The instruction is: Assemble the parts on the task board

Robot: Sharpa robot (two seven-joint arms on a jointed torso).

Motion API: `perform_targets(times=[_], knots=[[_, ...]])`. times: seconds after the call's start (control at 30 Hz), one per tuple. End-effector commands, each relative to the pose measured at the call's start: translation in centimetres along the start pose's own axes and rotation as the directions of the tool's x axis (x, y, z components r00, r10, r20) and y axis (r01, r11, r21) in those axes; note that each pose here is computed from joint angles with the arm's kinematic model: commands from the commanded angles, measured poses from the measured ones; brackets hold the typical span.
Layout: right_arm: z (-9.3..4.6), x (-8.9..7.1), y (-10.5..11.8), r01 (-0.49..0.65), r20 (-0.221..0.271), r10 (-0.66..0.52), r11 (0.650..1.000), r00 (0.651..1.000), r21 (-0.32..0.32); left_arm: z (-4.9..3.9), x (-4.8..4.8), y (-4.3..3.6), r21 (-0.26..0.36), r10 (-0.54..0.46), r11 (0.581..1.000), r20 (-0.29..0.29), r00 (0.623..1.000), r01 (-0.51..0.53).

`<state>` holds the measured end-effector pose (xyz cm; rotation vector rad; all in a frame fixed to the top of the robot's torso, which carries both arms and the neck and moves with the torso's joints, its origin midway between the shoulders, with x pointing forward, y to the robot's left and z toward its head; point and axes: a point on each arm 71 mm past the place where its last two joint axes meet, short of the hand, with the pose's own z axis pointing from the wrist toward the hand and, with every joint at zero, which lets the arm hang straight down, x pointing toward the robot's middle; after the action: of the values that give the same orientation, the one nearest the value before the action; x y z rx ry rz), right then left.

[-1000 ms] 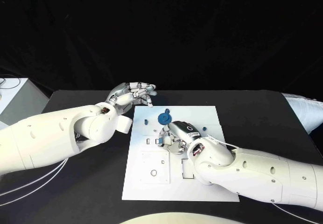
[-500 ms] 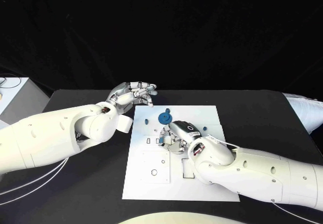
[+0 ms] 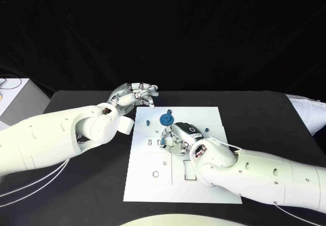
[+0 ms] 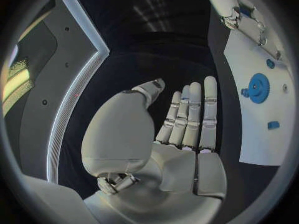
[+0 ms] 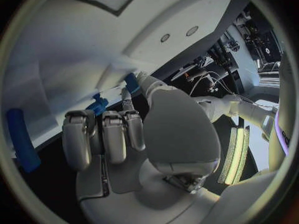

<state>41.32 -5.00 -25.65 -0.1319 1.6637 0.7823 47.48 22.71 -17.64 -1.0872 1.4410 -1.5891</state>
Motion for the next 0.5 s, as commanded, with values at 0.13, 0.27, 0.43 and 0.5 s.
perform_targets(times=[0.13,0.27,0.43,0.5], knots=[[-0.1,0.0,0.2,0.000,0.005,0.000,1.000,1.000,-0.021,0.05,0.18,-0.06,0.006,0.003,1.000,-0.014,1.000,-0.002],[-0.2,-0.2,0.3,-0.011,0.018,0.011,0.999,1.000,-0.032,0.06,0.19,-0.05,0.006,0.006,1.000,-0.015,1.000,-0.006],[-0.9,-0.5,0.7,-0.039,0.042,0.042,0.998,0.998,-0.055,0.10,0.07,0.06,-0.007,0.026,1.000,-0.015,1.000,-0.026],[-1.2,-0.9,0.8,-0.061,0.059,0.065,0.996,0.996,-0.072,0.12,-0.06,0.18,-0.021,0.049,0.999,-0.013,0.999,-0.049]])
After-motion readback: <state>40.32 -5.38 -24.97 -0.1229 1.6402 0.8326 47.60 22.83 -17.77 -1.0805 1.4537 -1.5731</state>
